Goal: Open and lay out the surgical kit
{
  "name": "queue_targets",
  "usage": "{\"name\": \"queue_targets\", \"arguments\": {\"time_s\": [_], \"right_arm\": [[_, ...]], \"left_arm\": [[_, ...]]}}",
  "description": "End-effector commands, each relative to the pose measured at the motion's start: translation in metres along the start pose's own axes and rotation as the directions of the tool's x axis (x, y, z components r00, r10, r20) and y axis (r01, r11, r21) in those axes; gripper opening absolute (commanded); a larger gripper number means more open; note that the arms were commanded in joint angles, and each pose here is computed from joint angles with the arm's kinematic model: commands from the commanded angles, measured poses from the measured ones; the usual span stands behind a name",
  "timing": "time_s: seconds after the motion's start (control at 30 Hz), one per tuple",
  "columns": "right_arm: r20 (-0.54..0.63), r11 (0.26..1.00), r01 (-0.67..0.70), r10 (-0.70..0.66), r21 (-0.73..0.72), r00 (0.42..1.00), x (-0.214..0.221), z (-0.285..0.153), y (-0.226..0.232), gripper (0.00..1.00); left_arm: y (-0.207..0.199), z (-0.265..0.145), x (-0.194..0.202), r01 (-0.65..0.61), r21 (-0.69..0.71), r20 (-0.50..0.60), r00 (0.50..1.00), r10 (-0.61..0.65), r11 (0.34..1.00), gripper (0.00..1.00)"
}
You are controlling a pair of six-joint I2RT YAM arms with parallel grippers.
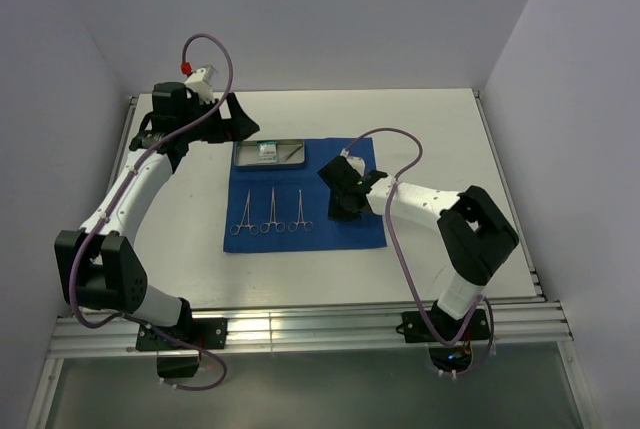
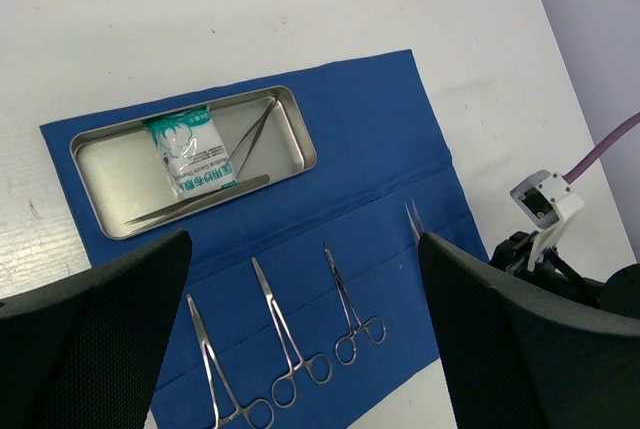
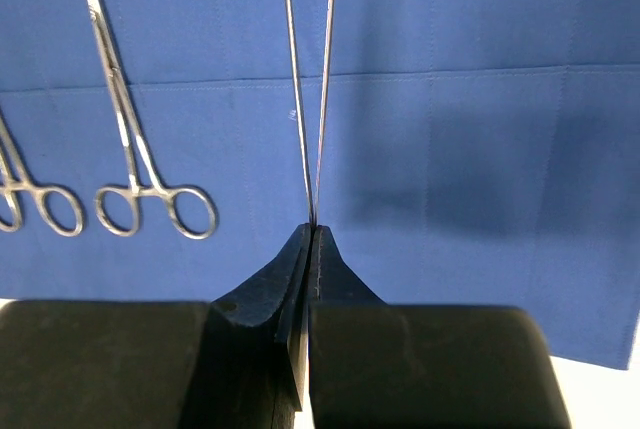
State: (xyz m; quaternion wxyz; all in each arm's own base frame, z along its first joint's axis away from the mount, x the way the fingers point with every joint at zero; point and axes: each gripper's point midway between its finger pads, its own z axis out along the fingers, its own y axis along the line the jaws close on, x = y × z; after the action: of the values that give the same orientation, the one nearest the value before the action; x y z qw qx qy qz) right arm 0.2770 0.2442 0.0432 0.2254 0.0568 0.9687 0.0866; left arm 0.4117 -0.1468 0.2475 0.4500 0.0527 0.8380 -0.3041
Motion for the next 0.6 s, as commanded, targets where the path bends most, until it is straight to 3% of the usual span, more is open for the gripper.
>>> {"name": "queue_targets", "arguments": {"time_s": [0.0,0.17,0.57], "right_arm": [[0.084,1.0,0.018,-0.018,0.007,0.996,-0.017,-0.014,-0.015,0.0],[0.118,0.993,0.121,-0.119,-0.012,0.986,-0.014,-0.032,-0.051,0.0],[0.043,0.994,0.099,-0.101,0.036,0.994,-0.015,-0.009,-0.093,0.0]], "left_arm": [[-0.01,-0.01,-0.012,-0.038,0.032,0.042,0.998,0.037,0.999,0.99],[-0.013,-0.008,-0.01,-0.072,0.061,0.02,0.997,0.071,0.996,0.99],[-0.022,-0.004,-0.009,-0.061,0.125,-0.009,0.998,0.063,0.99,0.99]]}}
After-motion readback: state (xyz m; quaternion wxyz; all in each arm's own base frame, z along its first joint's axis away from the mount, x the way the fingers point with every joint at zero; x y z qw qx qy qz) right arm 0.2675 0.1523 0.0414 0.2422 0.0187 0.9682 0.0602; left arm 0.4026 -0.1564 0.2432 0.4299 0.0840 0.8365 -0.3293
